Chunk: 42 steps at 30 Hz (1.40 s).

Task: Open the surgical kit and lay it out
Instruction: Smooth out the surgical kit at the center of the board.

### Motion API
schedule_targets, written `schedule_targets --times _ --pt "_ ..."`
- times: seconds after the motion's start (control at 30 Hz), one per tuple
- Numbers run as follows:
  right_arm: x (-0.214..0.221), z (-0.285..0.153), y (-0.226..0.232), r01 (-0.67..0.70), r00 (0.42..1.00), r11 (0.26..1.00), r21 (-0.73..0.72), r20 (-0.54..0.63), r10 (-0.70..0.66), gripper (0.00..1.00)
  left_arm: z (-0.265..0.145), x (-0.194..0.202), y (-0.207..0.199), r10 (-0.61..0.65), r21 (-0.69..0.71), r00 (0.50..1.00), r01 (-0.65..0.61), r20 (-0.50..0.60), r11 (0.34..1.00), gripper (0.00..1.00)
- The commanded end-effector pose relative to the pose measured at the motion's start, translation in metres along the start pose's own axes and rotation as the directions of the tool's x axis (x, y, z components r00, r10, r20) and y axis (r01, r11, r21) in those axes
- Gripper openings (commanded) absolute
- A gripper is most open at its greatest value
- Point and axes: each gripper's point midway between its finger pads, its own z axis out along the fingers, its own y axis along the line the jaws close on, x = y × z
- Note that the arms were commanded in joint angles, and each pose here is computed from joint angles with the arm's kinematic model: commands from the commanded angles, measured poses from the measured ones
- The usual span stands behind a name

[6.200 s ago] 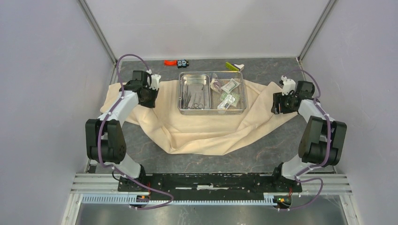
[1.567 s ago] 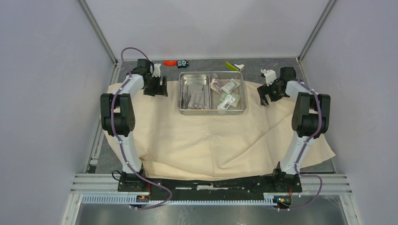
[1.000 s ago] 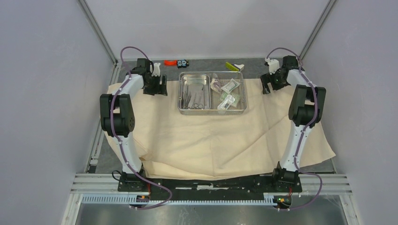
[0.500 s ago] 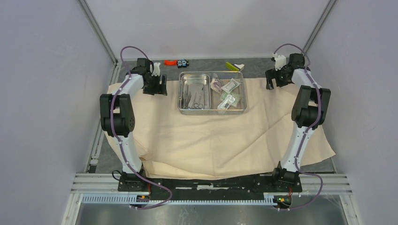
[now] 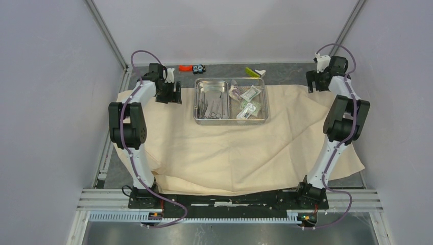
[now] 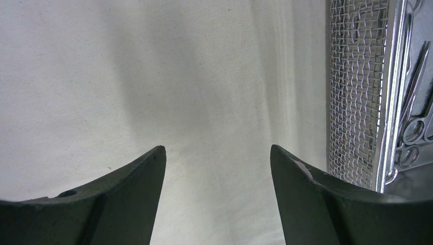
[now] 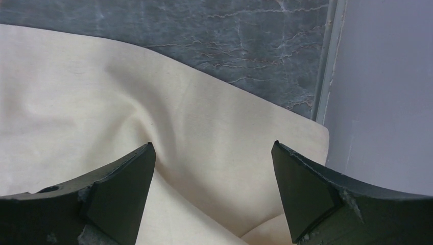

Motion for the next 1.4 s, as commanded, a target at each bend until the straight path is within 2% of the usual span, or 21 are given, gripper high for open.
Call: schedule_targets --times 0.0,0.4,0.7,0.93,1.13,1.23,1.37 --pt "0.009 0.018 -0.015 0.020 0.999 0.998 0.065 -0.045 -0.017 0.91 -0.017 -0.021 -0.005 0.043 0.003 0.996 -0.043 0.084 0.999 0.81" --pt "0.041 0.049 -0.029 0.059 0.990 0.988 0.146 -0.139 -0.039 0.85 -0.013 -0.020 -0.005 0.036 0.010 0.996 -0.037 0.079 0.999 0.80" --pt "0.024 0.075 -0.037 0.089 0.990 0.974 0.210 -0.126 -0.063 0.87 -0.011 -0.020 0.001 0.040 -0.015 0.996 -0.039 0.077 0.999 0.80" --pt "0.006 0.067 -0.047 0.118 0.990 0.952 0.283 -0.104 -0.092 0.91 -0.007 -0.016 0.017 0.009 -0.061 0.997 -0.005 0.076 0.998 0.80" --pt "-0.025 0.027 -0.035 0.060 0.997 0.967 0.248 0.030 -0.070 0.92 -0.004 -0.013 0.045 -0.100 -0.067 0.989 0.107 0.107 0.992 0.80" --pt "-0.043 0.004 -0.012 0.029 0.989 0.989 0.146 0.141 -0.050 0.92 -0.003 -0.018 0.042 -0.164 -0.007 0.978 0.166 0.130 0.986 0.80" --pt "-0.054 -0.015 0.041 0.061 0.977 0.998 -0.009 0.207 -0.058 0.95 0.000 -0.028 0.035 -0.169 0.048 0.973 0.164 0.154 0.985 0.81"
